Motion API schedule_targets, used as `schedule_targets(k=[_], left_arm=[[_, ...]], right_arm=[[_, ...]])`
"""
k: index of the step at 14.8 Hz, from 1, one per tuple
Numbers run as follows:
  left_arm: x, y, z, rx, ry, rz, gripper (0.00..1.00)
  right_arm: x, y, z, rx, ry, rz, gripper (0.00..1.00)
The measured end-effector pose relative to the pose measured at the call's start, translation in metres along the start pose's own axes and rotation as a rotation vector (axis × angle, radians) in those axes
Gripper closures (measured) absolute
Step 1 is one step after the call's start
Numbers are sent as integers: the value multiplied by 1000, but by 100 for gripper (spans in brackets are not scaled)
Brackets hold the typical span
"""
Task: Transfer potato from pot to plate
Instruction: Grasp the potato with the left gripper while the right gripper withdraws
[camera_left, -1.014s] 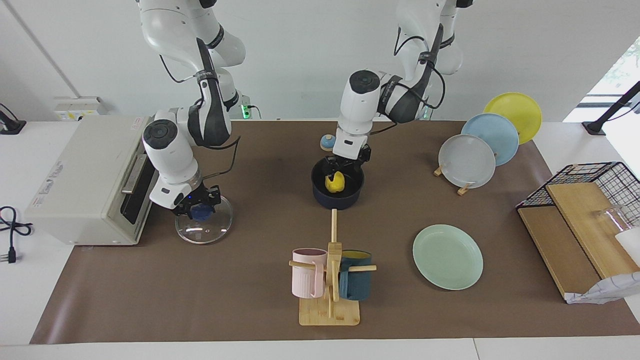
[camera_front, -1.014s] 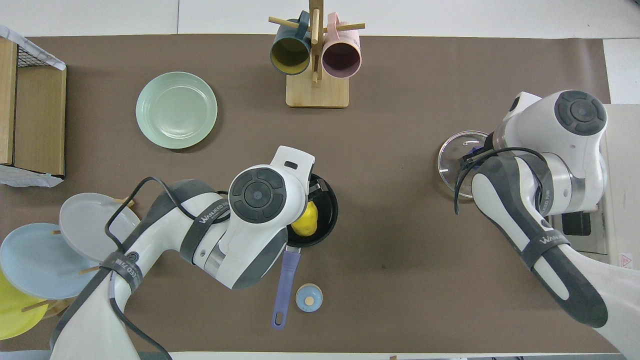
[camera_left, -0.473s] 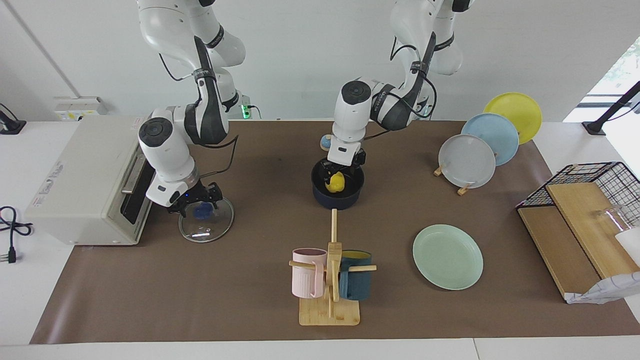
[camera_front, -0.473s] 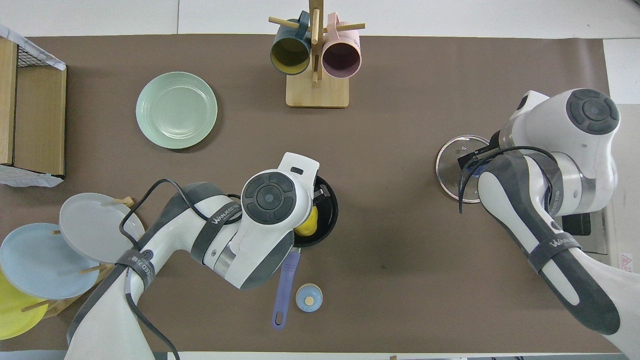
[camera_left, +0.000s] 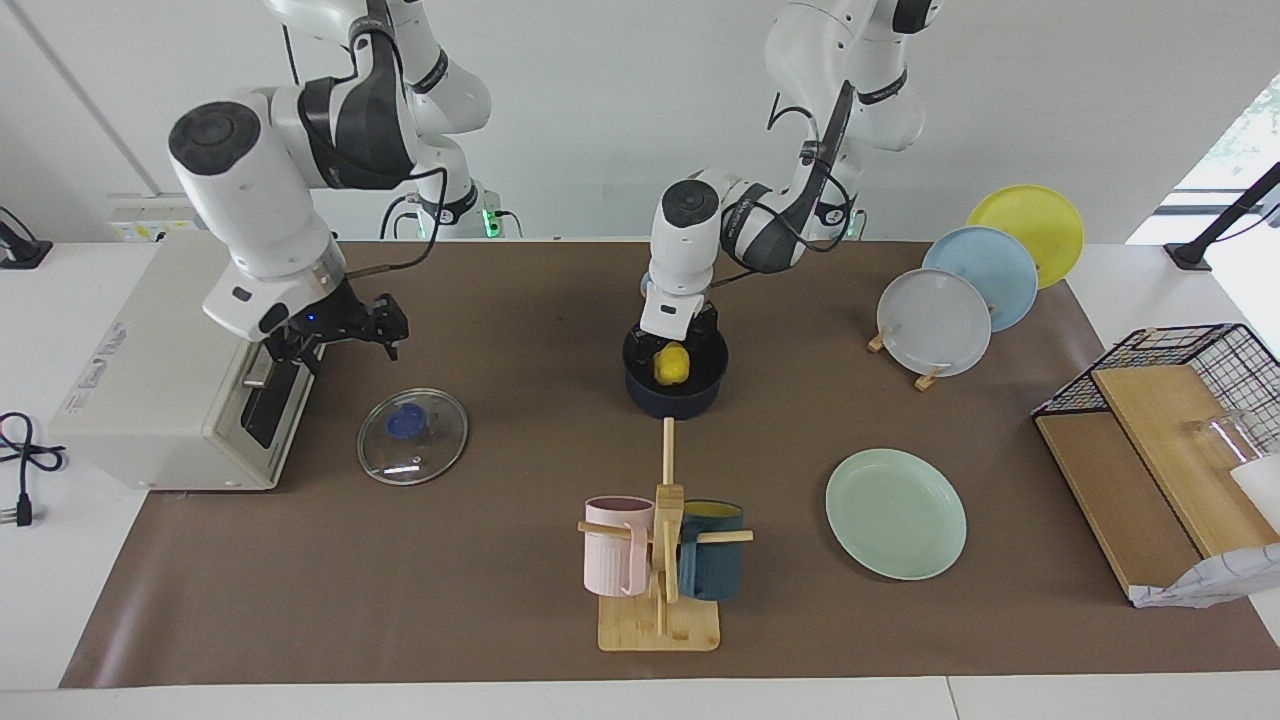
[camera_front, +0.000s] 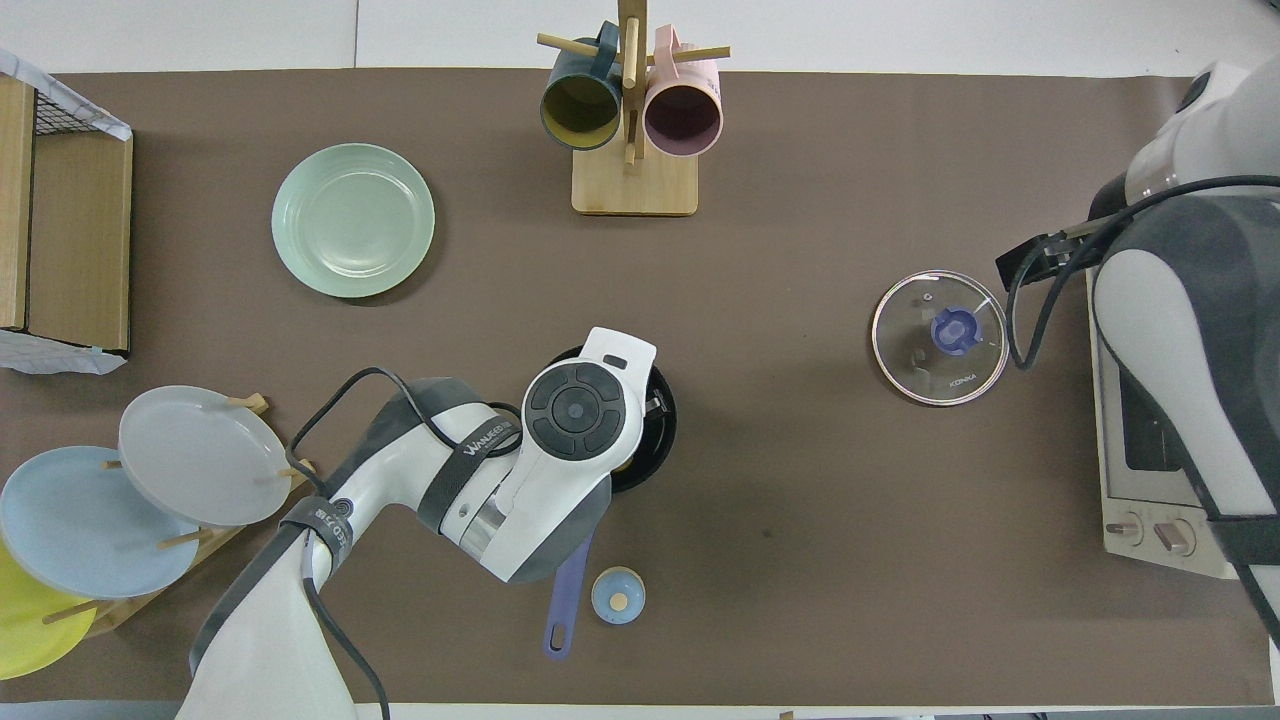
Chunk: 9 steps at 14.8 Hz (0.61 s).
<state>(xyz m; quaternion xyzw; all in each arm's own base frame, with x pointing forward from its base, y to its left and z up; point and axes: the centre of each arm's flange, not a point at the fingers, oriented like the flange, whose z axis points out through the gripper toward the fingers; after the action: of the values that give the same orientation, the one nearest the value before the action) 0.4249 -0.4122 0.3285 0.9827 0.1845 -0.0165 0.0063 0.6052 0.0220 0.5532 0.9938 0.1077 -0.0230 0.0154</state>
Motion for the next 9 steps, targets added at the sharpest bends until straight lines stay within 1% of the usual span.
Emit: schedule_targets(k=[4, 5, 7, 9], left_arm=[[-11, 2, 4, 6, -2, -29, 0], [-13, 3, 5, 7, -2, -36, 0], [-14, 3, 5, 3, -1, -51, 0], [-14, 3, 6, -5, 3, -56, 0]], right_arm=[[-16, 2, -47, 0, -5, 108, 0], [-24, 0, -54, 1, -19, 123, 0], [-36, 1, -58, 3, -49, 144, 0], [-43, 2, -50, 6, -76, 153, 0]])
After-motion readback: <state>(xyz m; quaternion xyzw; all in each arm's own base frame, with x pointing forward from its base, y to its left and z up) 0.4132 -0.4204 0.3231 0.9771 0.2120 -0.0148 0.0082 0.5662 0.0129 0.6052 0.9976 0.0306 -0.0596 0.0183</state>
